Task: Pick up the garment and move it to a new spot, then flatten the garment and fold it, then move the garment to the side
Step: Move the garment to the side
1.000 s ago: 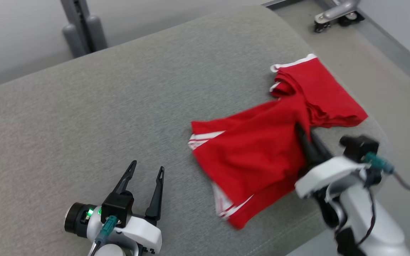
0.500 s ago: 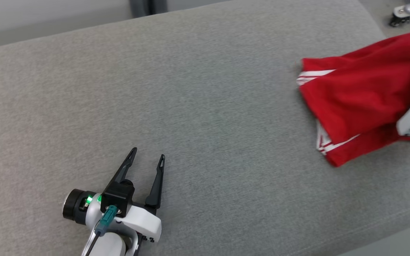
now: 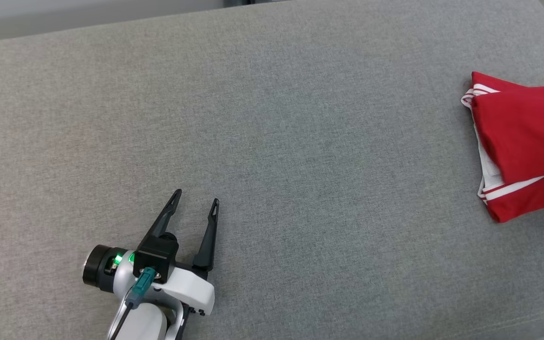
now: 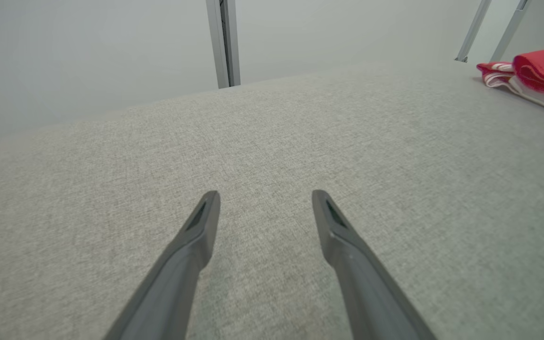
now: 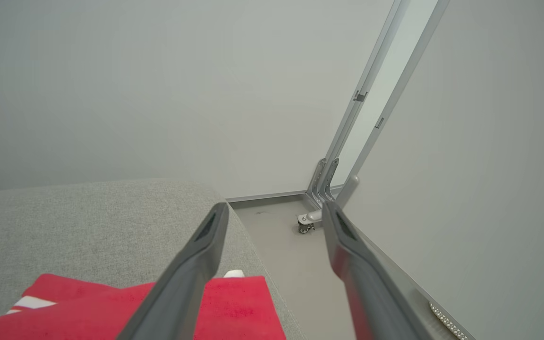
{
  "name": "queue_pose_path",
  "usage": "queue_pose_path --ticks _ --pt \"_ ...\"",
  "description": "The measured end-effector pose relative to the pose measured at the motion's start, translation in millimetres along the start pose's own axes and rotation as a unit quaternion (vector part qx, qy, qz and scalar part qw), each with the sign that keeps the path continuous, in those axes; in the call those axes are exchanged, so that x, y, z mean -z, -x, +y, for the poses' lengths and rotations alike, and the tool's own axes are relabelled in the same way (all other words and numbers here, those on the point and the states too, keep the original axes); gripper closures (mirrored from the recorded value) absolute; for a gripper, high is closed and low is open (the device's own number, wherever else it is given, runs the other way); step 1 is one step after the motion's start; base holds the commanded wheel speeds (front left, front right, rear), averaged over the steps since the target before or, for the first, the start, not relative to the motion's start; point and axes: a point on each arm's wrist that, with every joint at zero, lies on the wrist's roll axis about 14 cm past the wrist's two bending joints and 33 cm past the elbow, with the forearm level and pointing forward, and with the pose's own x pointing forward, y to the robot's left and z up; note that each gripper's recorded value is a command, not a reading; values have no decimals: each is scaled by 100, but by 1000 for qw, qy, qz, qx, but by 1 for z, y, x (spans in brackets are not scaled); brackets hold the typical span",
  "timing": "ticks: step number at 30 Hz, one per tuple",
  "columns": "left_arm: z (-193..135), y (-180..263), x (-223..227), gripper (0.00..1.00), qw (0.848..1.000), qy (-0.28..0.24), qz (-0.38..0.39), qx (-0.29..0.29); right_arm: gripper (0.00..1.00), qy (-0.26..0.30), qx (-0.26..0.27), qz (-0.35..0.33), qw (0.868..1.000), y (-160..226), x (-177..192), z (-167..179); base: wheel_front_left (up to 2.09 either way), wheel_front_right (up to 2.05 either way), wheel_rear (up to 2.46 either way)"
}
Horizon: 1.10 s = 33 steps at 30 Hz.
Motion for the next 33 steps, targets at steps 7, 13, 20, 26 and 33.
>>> queue_pose_path --ticks 7,13,20,26,33 --pt "14 8 -18 0 999 -2 -21 -31 0 -24 -55 -66 996 10 -33 64 0 0 0" --pt "33 23 -30 0 997 -2 -35 -73 0 -60 -121 -79 988 40 -30 123 0 0 0" --pt "60 51 -37 0 991 -1 -43 -126 0 -112 -187 -44 975 87 1 179 0 0 0" --pt "78 81 -36 0 985 1 -42 -170 0 -126 -234 -25 964 125 15 209 0 0 0" --pt "90 111 -35 0 978 4 -44 -203 0 -132 -271 -26 953 161 17 223 0 0 0"
